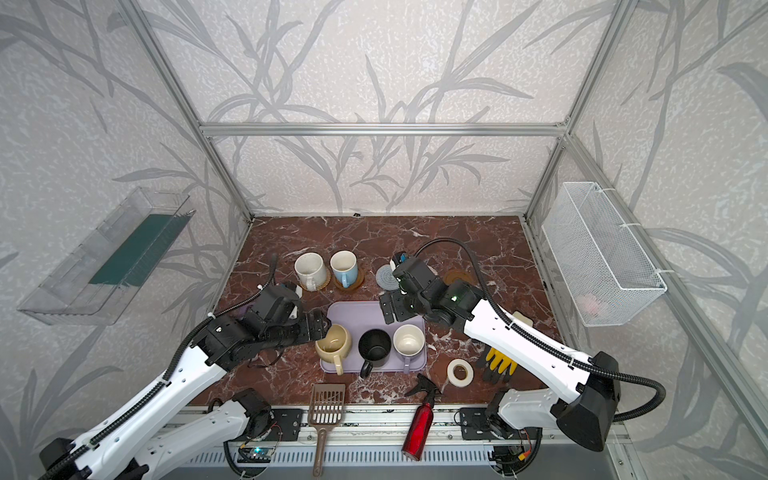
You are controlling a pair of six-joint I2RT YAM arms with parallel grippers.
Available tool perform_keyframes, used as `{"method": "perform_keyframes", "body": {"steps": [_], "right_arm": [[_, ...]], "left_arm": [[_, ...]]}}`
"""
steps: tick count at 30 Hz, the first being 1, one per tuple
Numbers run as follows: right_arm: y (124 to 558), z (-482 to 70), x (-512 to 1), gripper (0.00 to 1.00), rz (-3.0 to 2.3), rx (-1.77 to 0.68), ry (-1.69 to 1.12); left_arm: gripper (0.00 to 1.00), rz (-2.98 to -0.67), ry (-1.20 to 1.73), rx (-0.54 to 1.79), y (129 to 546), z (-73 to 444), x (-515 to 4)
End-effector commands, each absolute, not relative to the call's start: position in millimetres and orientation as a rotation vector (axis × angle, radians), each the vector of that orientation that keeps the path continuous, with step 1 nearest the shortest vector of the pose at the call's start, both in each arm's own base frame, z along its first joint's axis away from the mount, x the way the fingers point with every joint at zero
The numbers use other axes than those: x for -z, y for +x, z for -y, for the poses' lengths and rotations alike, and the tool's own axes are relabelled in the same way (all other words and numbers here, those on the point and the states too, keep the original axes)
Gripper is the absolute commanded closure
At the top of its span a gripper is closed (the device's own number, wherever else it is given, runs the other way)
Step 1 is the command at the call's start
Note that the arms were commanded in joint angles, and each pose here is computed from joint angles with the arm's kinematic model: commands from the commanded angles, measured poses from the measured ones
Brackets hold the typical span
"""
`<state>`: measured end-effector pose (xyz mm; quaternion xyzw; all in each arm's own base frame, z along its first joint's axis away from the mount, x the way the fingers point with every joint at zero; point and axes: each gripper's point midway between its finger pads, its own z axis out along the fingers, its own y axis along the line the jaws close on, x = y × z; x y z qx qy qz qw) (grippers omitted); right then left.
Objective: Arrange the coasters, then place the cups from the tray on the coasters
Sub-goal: 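Move left gripper over the beige glazed mug while right gripper hovers near tray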
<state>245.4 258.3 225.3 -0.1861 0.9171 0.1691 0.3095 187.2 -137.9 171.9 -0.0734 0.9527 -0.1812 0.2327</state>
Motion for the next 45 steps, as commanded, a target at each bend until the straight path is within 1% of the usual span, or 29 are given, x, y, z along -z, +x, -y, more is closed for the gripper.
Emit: {"method": "perform_keyframes", "body": {"steps": [1, 3, 8, 13, 19, 22, 27, 31, 34, 37, 41, 42, 44, 45], "right_arm": [[242, -260, -232, 0.01, -2.426, -0.475, -0.488], [242, -261, -229, 0.01, -2.429, -0.474, -0.496], [241, -264, -223, 0.01, -2.435, -0.493, -0.499], [243, -262, -221, 0.01, -2.429, -0.489, -0.476], [244, -265, -221, 0.01, -2.425, -0.498, -0.474], [245, -267, -218, 0.01, -2.427, -0.505, -0.47], [245, -269, -212, 0.01, -2.443, -0.501, -0.483], [246, -269, -207, 0.01, -2.448, -0.489, -0.483], [246, -269, -208, 0.01, -2.449, -0.493, -0.477], [247, -269, -209, 0.01, -2.443, -0.496, -0.47], [246, -270, -209, 0.01, -2.448, -0.505, -0.469], [246, -271, -209, 0.01, -2.449, -0.508, -0.469], [246, -272, -208, 0.01, -2.448, -0.511, -0.465], [247, -272, -208, 0.01, -2.447, -0.512, -0.465]], "left_arm": [[0.03, -2.621, -0.269, 0.447, 182, 134, -164], [0.05, -2.641, -0.251, 0.476, 178, 144, -158], [0.08, -2.693, -0.195, 0.437, 166, 157, -143], [0.12, -2.706, -0.173, 0.413, 158, 163, -137], [0.14, -2.738, -0.15, 0.34, 149, 167, -115], [0.21, -2.729, -0.135, 0.303, 148, 168, -113], [0.24, -2.751, -0.117, 0.229, 144, 166, -103], [0.3, -2.761, -0.123, 0.274, 144, 175, -94], [0.36, -2.787, -0.105, 0.27, 142, 181, -86], [0.39, -2.814, -0.078, 0.235, 139, 183, -78], [0.39, -2.816, -0.072, 0.259, 141, 190, -71], [0.41, -2.816, -0.061, 0.258, 141, 191, -71], [0.52, -2.815, -0.025, 0.237, 142, 190, -74], [0.54, -2.81, -0.014, 0.222, 144, 190, -76]]}}
